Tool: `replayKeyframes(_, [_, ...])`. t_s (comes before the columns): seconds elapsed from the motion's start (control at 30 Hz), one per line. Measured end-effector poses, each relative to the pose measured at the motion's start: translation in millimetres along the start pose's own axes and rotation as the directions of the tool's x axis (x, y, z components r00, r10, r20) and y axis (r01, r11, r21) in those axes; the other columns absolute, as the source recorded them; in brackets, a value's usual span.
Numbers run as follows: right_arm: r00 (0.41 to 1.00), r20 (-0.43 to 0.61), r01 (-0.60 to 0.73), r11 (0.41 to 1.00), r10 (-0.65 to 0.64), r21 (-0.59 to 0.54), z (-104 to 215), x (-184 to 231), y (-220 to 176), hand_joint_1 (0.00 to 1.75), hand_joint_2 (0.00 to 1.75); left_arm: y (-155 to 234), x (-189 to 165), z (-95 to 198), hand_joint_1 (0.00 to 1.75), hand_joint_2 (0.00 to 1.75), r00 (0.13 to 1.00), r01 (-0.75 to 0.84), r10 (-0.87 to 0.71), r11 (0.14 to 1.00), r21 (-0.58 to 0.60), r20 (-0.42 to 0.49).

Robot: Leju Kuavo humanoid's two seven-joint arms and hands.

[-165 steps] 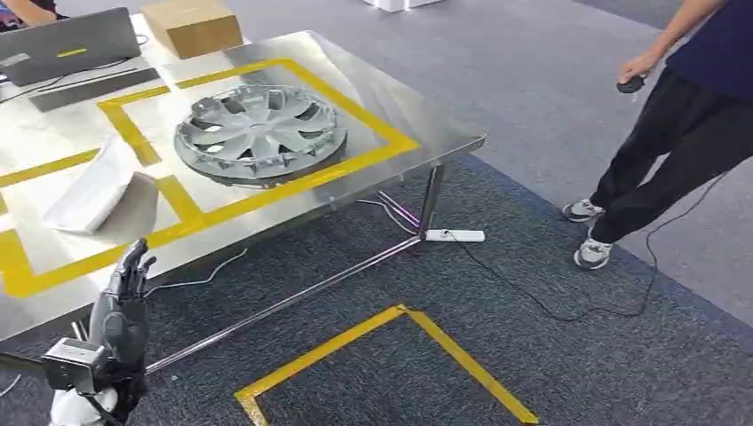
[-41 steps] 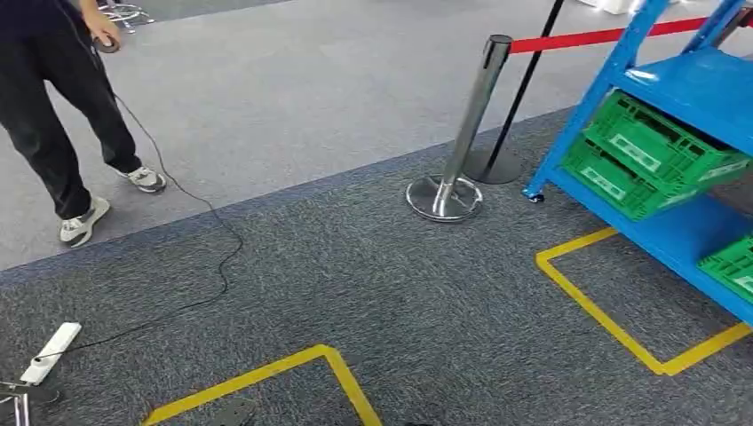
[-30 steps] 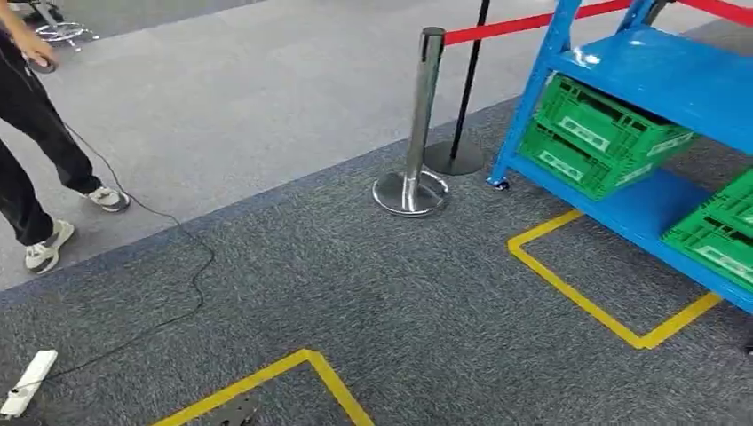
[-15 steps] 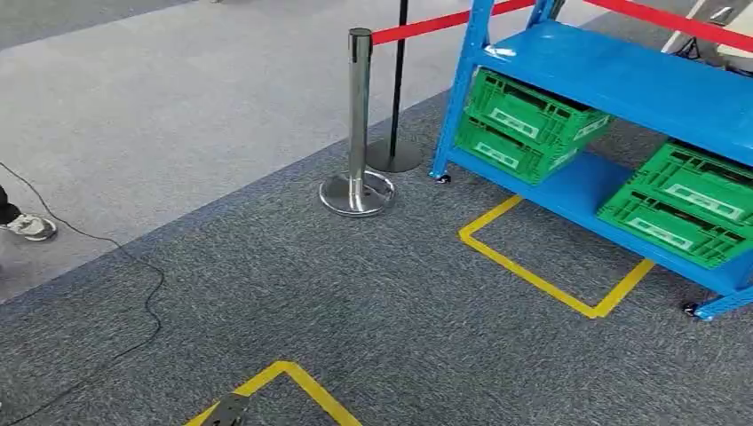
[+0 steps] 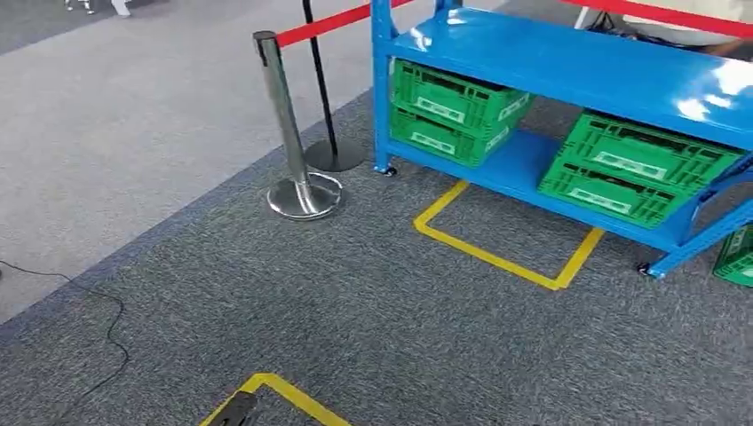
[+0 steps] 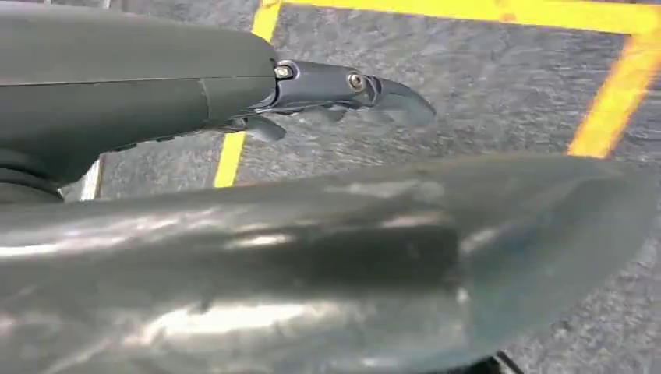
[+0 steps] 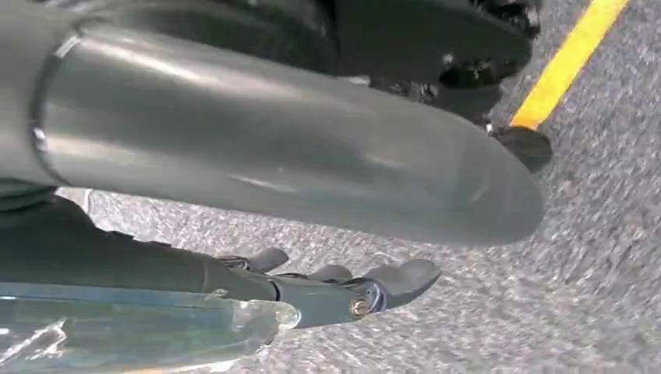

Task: Take the parts from the cabinet and place them on the table.

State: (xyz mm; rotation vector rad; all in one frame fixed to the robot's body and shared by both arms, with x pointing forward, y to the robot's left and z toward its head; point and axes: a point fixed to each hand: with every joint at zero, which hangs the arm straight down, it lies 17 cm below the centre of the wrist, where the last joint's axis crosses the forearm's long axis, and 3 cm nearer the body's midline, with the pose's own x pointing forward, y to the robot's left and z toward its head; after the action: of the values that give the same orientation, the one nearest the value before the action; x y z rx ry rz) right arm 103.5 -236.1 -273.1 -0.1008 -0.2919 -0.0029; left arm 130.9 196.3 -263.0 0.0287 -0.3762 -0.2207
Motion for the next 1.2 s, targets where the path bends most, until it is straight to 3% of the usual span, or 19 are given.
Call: replayKeyframes(1.2, [1.0,-0.007,-0.012,1.0,0.012,-0.002,-0.1,-4.7,-3.3,0.0,0.0,-8.7,-20.0,4.0,0.0,0.0,0.999,0.027,-0.028,0.999,-0.017,-0.039])
